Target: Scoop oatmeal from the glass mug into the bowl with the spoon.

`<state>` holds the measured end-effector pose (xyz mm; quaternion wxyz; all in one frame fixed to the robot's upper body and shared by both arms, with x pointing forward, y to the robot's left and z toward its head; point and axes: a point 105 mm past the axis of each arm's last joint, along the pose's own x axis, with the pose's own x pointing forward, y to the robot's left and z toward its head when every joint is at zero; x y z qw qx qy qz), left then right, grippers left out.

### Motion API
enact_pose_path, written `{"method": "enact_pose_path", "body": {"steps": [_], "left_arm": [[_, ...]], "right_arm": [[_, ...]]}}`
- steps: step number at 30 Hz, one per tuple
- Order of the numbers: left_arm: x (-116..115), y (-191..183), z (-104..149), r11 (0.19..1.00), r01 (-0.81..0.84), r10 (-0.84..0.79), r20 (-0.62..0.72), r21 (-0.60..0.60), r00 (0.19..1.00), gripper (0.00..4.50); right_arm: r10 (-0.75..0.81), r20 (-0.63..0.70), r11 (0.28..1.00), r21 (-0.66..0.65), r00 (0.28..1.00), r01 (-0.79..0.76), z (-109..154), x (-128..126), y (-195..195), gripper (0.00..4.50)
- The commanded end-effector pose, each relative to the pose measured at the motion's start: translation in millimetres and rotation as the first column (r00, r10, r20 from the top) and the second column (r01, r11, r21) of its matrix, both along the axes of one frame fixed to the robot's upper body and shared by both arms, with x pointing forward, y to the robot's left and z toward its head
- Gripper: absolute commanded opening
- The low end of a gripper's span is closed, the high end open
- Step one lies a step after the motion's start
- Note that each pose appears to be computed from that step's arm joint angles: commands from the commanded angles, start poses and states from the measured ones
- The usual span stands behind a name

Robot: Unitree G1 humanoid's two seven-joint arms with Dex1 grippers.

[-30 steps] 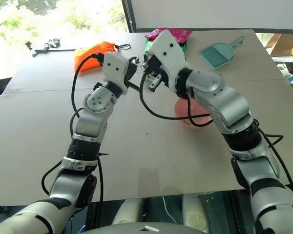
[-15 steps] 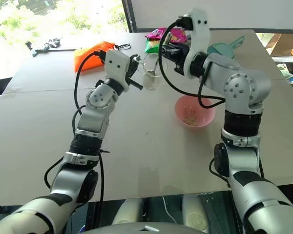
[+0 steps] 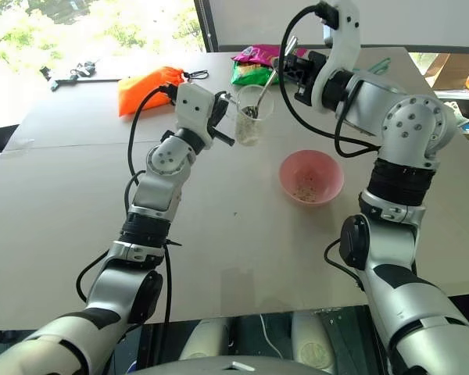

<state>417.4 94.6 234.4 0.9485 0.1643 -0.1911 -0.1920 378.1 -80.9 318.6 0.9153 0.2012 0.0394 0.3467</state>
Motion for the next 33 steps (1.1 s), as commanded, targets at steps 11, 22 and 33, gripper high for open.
{"method": "enact_pose_path", "body": {"steps": [11, 22, 33], "left_arm": [[-2.4, -4.1, 15.6, 0.999, 0.012, -0.011, 0.042, -0.029, 0.999, 0.04], [-0.9, -16.1, 6.7, 1.0, 0.027, -0.027, 0.006, -0.003, 1.0, 0.04], [-0.5, -39.1, 9.7, 0.997, 0.074, -0.074, 0.001, -0.008, 0.997, 0.04]], "right_arm": [[-0.007, 0.017, 0.996, 0.089, 1.0, 0.006, 24.7, -5.5, -9.1, 0.0], [-0.024, -0.108, 0.98, 0.194, 0.994, 0.045, 19.7, -0.2, -32.5, 0.0], [-0.092, -0.158, 0.973, 0.194, 0.983, 0.122, 13.5, -1.0, -65.3, 0.0]]}}
